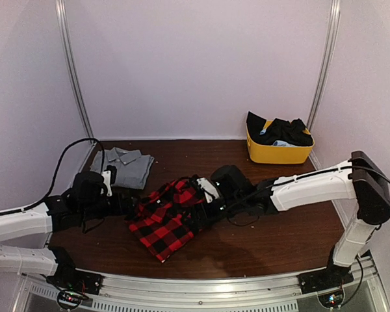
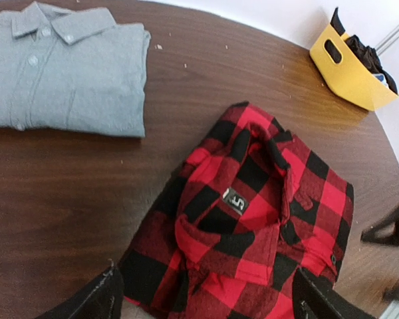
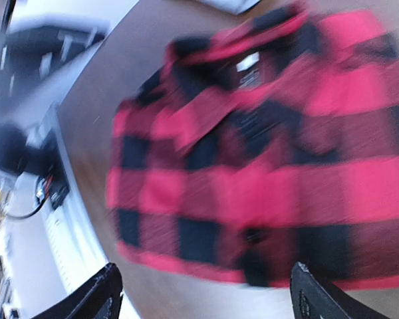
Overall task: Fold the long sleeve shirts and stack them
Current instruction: Rotate the square-folded shirt at the center of the board, then move the square-folded shirt to the center of the board.
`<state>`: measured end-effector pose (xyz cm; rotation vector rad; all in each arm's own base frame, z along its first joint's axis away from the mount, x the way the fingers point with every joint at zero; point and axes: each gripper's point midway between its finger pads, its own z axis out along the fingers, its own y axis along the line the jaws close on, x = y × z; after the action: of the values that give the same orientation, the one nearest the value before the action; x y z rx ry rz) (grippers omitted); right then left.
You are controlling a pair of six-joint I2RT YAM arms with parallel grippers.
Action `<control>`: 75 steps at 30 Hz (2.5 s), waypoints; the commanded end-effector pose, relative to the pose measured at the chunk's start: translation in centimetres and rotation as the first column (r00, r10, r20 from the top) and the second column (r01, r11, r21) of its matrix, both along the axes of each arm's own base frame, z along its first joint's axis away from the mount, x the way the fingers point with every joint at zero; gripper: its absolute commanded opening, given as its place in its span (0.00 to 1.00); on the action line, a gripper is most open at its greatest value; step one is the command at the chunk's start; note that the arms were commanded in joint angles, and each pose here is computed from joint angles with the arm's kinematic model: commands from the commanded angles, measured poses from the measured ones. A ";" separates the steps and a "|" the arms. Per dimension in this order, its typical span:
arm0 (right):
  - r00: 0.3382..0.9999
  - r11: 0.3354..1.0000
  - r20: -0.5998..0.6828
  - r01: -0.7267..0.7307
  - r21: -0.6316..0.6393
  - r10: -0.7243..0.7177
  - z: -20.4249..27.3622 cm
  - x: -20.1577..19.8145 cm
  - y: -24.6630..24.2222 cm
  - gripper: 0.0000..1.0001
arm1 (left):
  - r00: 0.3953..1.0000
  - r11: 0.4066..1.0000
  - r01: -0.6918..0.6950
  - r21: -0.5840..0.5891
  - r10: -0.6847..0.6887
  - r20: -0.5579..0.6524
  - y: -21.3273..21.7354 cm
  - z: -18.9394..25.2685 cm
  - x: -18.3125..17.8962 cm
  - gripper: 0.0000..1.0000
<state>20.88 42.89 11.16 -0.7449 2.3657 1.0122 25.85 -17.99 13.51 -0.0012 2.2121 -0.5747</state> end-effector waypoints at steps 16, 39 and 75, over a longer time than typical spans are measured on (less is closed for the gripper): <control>0.994 0.997 -0.103 0.027 -0.067 -0.034 -6.1 12.6 -2.8 0.77 | 0.977 0.956 -0.007 -0.292 -0.055 -0.204 -1.2 -6.9 -4.6 0.71; 0.958 0.963 -0.146 0.260 0.069 -0.248 -4.3 4.4 -9.2 0.22 | 0.964 0.969 0.217 -0.116 -0.231 -0.134 -7.4 -6.3 9.2 0.22; 0.916 0.925 -0.138 0.380 -0.010 -0.378 -7.3 7.9 -11.3 0.74 | 0.986 0.991 -0.090 0.100 0.103 -0.133 7.4 -8.7 22.9 0.61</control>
<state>29.84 32.36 4.13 -0.1963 2.4613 0.9268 48.36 -10.92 4.70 -0.1023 2.3879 -0.4186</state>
